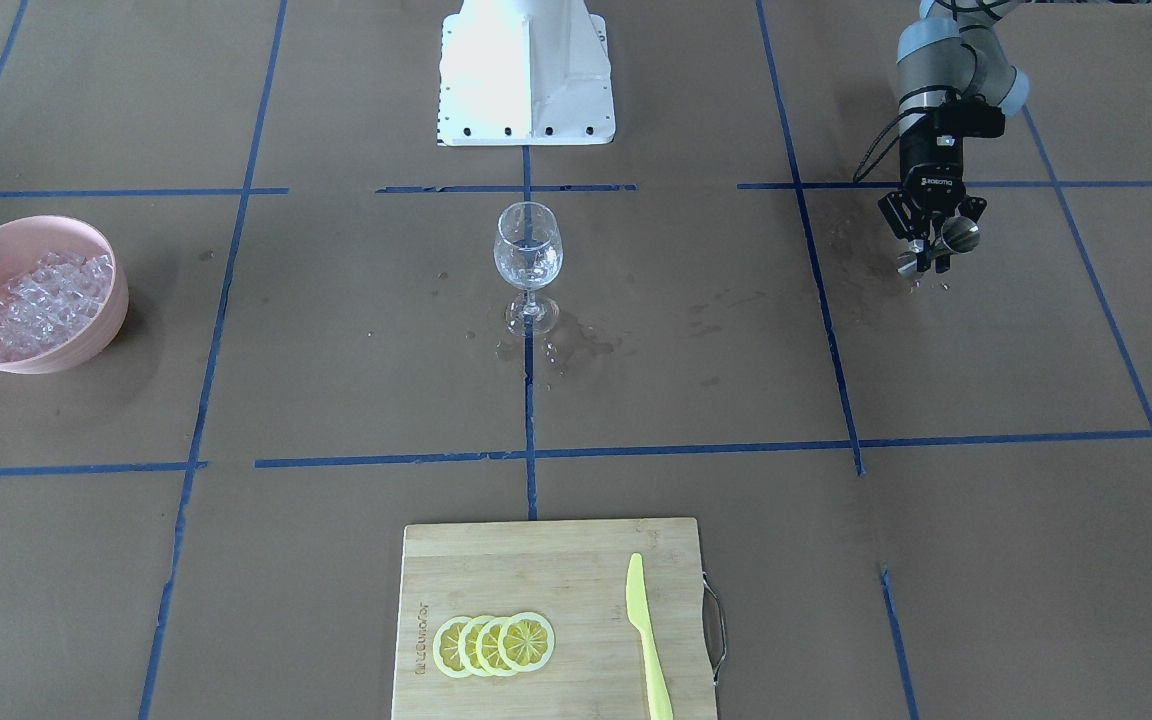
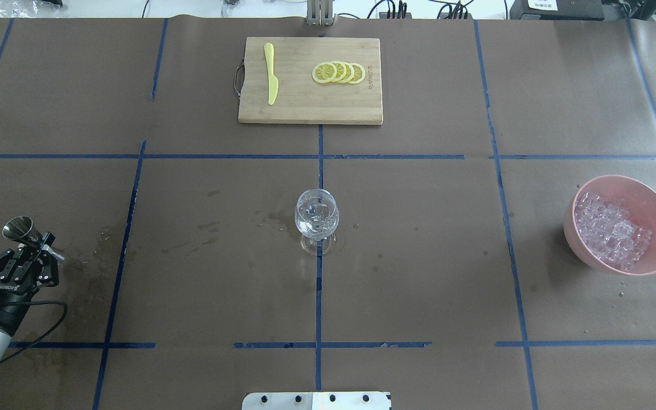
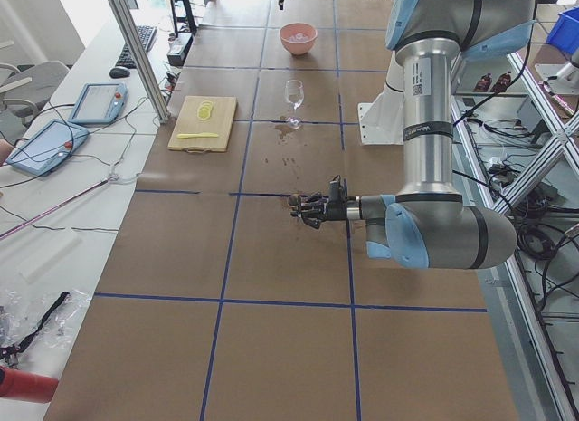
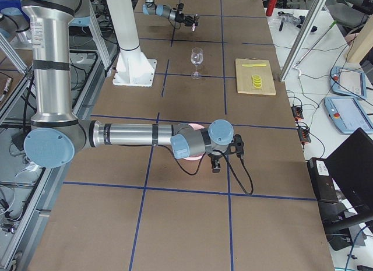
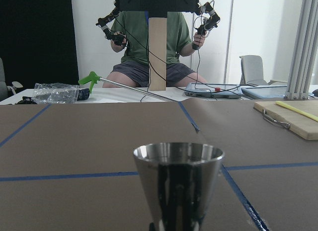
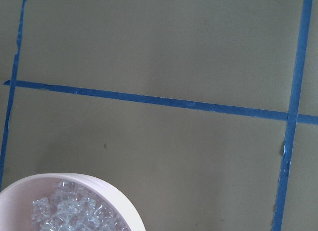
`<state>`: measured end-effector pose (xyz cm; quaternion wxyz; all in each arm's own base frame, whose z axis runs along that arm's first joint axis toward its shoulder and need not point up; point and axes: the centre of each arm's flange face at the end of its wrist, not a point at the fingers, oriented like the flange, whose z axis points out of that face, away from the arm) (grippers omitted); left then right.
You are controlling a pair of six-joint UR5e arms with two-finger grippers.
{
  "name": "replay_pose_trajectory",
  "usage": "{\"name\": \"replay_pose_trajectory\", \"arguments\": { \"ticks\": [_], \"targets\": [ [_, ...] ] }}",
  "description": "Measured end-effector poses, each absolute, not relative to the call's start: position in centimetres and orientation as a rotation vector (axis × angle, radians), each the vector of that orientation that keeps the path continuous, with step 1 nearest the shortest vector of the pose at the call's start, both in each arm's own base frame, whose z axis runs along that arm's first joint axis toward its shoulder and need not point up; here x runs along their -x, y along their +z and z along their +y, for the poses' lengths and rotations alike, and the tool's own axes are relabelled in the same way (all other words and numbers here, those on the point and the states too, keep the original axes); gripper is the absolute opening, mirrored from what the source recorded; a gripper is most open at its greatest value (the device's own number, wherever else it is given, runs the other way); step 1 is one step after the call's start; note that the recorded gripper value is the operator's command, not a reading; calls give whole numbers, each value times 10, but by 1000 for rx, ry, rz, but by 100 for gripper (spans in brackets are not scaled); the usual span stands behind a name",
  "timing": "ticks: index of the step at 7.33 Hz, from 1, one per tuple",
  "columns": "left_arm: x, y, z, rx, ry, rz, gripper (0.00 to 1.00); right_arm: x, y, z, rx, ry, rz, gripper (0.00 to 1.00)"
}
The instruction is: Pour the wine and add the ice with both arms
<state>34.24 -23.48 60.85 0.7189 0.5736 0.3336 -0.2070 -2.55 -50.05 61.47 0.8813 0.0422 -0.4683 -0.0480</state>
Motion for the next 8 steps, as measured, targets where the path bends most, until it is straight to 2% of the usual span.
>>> {"name": "replay_pose_trajectory", "arguments": {
  "ticks": [2, 3, 5, 8],
  "targets": [
    [-348, 609, -232, -1270, -473, 750, 1, 25, 613, -499, -91, -101, -977, 100],
    [-349, 609, -231, -1270, -475, 751, 6, 25, 611, -498, -94, -102, -978, 100],
    [-350, 609, -231, -1269, -472, 752, 24, 25, 609, -497, -97, -103, -979, 100],
    [-351, 610, -229, -1265, -463, 753, 32, 25, 608, -496, -94, -101, -987, 100]
  ]
}}
